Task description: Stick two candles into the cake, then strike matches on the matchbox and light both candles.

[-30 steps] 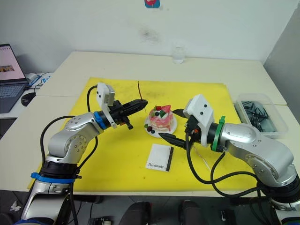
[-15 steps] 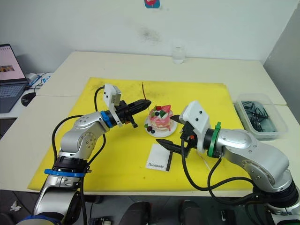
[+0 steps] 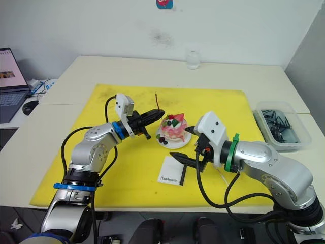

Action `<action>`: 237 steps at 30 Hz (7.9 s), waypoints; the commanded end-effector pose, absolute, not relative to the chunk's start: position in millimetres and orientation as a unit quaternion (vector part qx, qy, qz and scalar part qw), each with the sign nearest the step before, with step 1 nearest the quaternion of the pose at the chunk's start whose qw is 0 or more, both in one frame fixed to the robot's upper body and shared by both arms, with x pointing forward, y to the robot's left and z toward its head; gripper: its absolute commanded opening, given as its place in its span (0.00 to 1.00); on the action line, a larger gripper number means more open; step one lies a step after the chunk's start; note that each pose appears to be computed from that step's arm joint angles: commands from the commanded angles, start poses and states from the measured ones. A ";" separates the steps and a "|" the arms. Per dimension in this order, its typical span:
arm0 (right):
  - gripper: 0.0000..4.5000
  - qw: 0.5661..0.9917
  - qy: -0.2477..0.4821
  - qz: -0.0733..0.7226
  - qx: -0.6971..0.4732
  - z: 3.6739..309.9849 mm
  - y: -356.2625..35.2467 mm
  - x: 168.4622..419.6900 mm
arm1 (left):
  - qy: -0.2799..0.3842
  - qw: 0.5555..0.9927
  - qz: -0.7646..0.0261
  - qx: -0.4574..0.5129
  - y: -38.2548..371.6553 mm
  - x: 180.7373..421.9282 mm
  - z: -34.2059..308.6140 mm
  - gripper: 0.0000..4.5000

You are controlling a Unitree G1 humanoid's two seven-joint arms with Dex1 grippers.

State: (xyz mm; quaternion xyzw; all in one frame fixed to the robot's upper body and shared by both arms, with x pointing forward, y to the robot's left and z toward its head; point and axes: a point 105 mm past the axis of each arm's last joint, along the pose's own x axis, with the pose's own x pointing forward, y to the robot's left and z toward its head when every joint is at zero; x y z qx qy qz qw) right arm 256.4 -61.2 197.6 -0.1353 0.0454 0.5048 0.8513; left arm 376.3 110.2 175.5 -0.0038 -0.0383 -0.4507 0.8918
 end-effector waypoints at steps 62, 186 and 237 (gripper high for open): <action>1.00 0.852 0.028 0.504 -0.139 198.8 -56.2 249.5 | -0.084 0.904 -0.417 0.039 115.5 373.9 179.6 0.99; 0.76 0.874 0.334 0.272 -0.224 152.0 -270.8 214.7 | -0.030 0.684 -0.715 0.142 57.5 211.6 173.1 1.00; 0.01 0.788 0.492 0.296 -0.223 109.0 -263.4 230.5 | -0.114 0.651 -0.731 0.170 32.6 192.9 180.2 1.00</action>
